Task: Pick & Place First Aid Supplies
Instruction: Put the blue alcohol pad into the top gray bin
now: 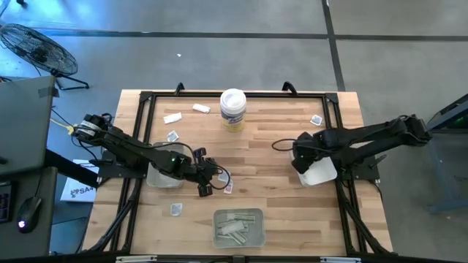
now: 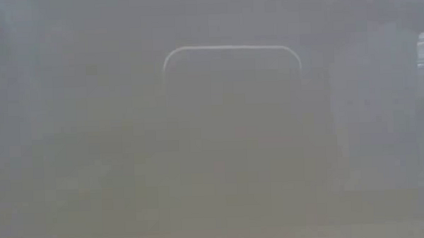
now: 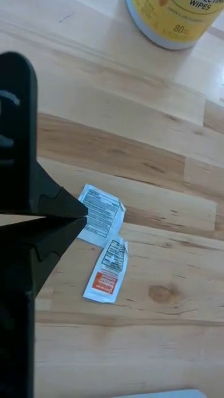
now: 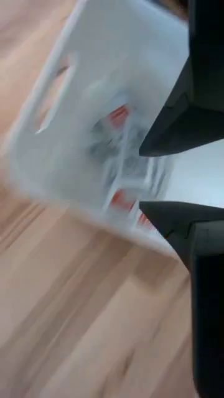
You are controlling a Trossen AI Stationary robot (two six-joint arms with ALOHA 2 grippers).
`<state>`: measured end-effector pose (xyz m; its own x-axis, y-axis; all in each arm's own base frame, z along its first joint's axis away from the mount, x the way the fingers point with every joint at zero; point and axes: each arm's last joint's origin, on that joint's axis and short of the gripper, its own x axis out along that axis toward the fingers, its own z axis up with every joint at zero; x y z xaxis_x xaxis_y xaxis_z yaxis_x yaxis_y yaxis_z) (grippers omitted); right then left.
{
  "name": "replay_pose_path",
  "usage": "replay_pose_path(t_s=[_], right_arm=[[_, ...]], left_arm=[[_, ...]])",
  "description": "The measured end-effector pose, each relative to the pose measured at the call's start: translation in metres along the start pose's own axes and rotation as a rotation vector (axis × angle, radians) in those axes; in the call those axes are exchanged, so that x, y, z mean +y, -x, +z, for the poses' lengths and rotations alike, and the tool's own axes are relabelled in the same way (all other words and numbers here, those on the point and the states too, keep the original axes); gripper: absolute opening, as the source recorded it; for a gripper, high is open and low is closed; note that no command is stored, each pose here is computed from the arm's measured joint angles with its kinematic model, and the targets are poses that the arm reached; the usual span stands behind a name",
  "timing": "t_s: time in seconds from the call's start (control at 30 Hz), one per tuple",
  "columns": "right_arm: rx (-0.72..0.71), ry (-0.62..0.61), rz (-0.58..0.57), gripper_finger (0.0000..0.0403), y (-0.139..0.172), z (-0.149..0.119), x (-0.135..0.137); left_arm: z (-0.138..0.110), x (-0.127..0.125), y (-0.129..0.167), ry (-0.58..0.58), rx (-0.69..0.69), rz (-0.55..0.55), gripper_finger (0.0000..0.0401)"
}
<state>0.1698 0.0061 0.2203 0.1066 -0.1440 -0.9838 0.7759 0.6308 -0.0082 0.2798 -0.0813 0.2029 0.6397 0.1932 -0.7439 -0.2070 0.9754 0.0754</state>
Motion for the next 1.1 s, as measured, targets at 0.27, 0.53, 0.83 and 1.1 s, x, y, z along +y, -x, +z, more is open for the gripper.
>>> replay_pose_path(t_s=[0.27, 0.53, 0.83, 1.1], right_arm=[[-0.362, 0.126, 0.183, 0.0124, 0.051, 0.014, 0.036], [-0.610, 0.374, 0.447, 0.0126, 0.047, 0.023, 0.093], [-0.623, 0.600, 0.439, 0.0126, -0.004, 0.035, 0.139], [-0.601, 0.668, 0.414, 0.0126, -0.041, 0.042, 0.156]], left_arm=[[-0.006, -0.006, -0.018, -0.015, 0.036, 0.010, 0.0000], [-0.008, -0.013, -0.034, -0.037, 0.027, -0.020, 0.0000], [-0.021, -0.021, -0.059, -0.055, 0.098, -0.043, 0.0000], [-0.021, -0.022, -0.082, -0.056, 0.031, 0.003, 0.0000]])
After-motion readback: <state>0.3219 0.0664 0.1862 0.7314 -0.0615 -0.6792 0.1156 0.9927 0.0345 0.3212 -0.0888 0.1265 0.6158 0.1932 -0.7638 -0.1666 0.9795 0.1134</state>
